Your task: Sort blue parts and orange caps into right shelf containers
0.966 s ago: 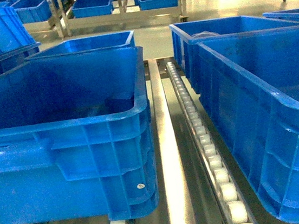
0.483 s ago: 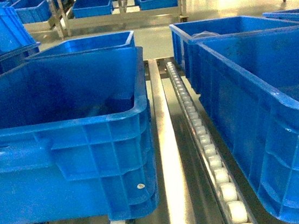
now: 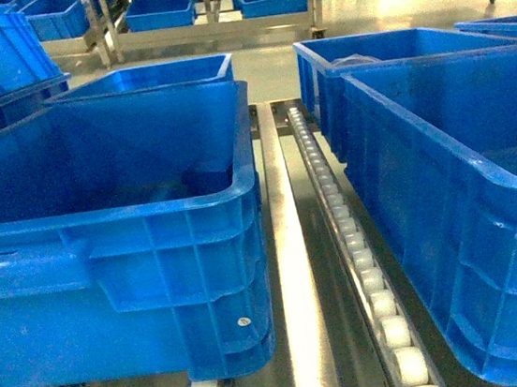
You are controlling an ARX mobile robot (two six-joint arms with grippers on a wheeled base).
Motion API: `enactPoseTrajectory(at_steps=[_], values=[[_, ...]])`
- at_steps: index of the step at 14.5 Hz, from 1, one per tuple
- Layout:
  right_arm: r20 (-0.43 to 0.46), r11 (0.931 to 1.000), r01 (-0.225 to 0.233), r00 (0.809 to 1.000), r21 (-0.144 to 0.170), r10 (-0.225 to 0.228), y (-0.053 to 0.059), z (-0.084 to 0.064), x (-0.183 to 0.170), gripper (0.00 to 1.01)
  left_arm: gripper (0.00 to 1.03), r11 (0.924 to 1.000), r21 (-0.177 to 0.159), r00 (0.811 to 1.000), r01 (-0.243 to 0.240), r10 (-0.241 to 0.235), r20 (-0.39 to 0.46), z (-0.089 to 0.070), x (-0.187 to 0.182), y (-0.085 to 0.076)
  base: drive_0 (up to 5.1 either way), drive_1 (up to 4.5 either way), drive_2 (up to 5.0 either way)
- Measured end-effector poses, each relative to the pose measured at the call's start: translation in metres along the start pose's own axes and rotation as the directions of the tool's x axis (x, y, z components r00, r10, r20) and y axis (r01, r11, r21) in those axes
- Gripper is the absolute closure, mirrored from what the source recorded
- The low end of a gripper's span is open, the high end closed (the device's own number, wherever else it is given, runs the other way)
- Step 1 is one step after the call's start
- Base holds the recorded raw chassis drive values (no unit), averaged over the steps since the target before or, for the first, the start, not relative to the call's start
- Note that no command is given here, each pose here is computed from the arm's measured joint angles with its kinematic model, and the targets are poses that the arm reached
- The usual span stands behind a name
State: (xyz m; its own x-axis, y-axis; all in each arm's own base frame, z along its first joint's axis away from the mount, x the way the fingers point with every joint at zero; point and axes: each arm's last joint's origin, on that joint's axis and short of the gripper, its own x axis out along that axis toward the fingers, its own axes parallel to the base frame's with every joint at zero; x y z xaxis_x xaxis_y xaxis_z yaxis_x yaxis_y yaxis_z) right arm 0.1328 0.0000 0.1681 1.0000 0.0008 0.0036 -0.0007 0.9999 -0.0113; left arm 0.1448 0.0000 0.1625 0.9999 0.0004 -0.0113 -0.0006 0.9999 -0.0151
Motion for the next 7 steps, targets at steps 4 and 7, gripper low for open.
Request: enactPoseTrajectory(at_steps=[4, 7], values=[[0.010, 1.0000, 0.000, 1.000, 0.000, 0.000, 0.000, 0.003, -0.010, 1.00, 1.01, 1.0000, 0.000, 1.000, 0.000, 0.000, 0.013, 0.005, -0.013, 0.000, 0.0, 0.00, 0.0], [0.010, 1.0000, 0.000, 1.000, 0.000, 0.000, 0.000, 0.003, -0.012, 1.00, 1.01, 1.0000, 0.000, 1.000, 0.000, 0.000, 0.017, 0.006, -0.016, 0.000, 0.0, 0.00, 0.0]])
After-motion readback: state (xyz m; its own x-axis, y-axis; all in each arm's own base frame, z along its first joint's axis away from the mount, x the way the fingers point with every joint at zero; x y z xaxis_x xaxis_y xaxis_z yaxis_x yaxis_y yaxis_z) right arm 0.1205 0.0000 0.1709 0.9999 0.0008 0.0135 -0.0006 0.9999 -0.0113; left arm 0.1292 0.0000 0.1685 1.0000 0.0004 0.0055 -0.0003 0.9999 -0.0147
